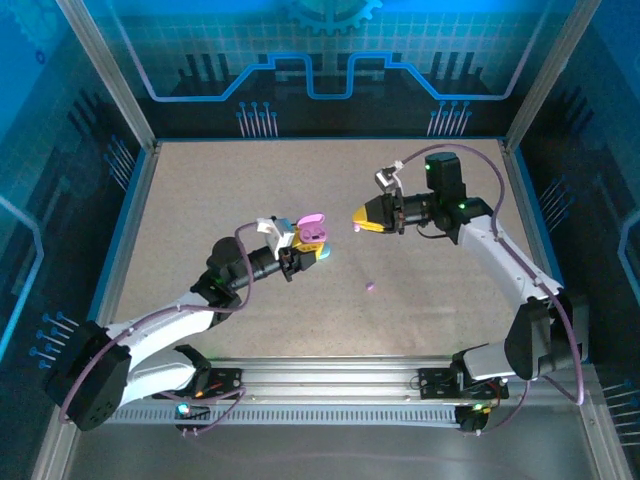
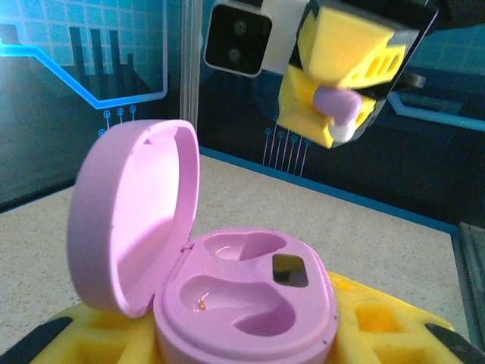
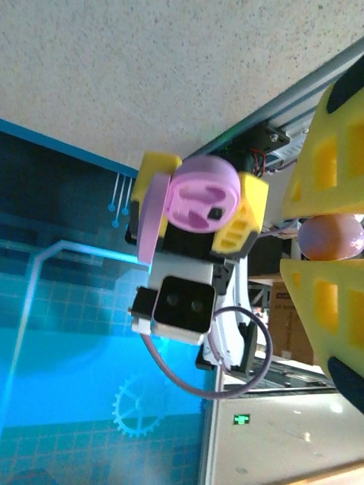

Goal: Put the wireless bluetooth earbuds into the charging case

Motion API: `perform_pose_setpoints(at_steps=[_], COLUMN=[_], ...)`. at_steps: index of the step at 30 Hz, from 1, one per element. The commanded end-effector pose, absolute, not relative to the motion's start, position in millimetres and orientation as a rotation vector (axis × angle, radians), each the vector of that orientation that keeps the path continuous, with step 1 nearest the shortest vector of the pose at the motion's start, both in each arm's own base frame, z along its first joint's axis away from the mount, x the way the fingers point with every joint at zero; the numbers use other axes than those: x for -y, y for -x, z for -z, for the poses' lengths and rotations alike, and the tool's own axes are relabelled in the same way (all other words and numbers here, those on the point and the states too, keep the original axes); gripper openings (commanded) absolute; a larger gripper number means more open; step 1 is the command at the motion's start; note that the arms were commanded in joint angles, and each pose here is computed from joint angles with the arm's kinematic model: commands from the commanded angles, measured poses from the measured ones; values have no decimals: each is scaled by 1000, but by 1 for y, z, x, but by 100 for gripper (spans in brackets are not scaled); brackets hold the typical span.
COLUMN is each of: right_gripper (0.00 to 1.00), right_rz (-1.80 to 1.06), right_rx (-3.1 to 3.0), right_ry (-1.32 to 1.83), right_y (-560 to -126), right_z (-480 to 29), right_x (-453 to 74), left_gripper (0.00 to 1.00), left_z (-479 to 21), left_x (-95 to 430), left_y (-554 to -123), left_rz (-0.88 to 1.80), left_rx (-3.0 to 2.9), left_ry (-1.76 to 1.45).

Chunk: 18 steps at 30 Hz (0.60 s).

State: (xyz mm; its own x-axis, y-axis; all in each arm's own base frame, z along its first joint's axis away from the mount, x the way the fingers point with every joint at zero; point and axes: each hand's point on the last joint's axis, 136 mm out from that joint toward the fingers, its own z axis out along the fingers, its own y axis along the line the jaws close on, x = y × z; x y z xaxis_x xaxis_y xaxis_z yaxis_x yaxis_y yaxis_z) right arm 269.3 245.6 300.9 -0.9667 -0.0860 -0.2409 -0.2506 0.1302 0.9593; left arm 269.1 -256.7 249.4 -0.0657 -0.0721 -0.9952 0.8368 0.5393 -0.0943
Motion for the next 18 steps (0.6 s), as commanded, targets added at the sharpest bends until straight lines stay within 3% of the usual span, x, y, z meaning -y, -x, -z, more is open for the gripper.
perform_pose_setpoints(at_steps=[1, 18], right_gripper=[20, 19], right_rz=[-2032, -1774], right_rx=[-2246, -2273], right_ry=[387, 466], right_y=[-266, -264], right_z=[-317, -302], right_x=[-254, -287], left_gripper=[36, 37], left_z=[-267, -282], left_x=[261, 277], left_y=[-269, -260], left_rz=[809, 861], left_rx=[-1355, -1273], left_ry=[-735, -770])
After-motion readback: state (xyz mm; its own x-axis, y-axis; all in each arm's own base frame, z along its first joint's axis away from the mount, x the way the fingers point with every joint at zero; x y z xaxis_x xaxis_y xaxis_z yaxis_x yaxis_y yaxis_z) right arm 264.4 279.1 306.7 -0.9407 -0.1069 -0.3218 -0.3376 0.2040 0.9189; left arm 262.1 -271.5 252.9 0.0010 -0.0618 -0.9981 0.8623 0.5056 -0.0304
